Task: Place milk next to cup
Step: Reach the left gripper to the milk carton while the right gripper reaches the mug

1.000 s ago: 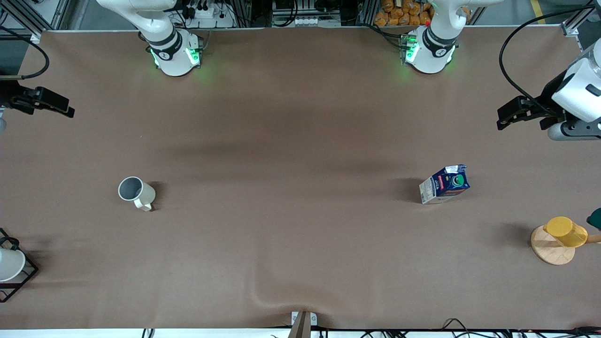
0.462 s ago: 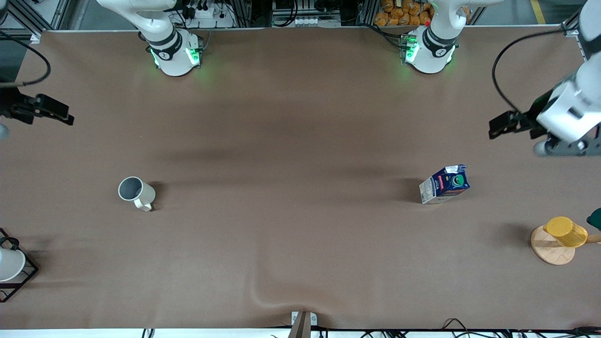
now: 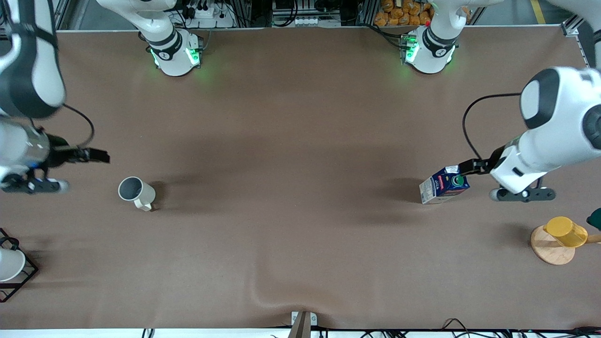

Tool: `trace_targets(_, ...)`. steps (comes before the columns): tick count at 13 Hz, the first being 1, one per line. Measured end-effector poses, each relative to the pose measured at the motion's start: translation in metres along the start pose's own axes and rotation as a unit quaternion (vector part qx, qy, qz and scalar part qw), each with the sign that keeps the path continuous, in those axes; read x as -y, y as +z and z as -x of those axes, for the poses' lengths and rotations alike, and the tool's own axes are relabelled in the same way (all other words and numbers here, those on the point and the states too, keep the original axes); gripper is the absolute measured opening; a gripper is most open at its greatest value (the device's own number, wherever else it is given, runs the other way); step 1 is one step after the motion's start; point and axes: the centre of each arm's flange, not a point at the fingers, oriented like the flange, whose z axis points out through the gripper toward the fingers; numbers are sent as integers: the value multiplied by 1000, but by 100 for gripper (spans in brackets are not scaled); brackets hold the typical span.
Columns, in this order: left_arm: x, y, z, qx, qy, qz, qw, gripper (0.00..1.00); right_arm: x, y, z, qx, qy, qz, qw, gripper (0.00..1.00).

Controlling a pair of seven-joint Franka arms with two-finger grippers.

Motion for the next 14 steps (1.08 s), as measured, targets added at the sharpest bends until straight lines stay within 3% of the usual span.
trace_targets(5, 0, 20, 1, 16, 0, -1, 1000, 100, 1, 83, -35, 20, -54, -1, 998, 100)
trace_targets(12, 0, 47, 4, 36, -8, -3, 999, 100, 1, 164, -33, -21, -95, 5, 995, 100)
trace_targets(14, -1, 51, 2, 35, -7, -3, 999, 100, 7, 175, -32, -20, -112, 6, 994, 100)
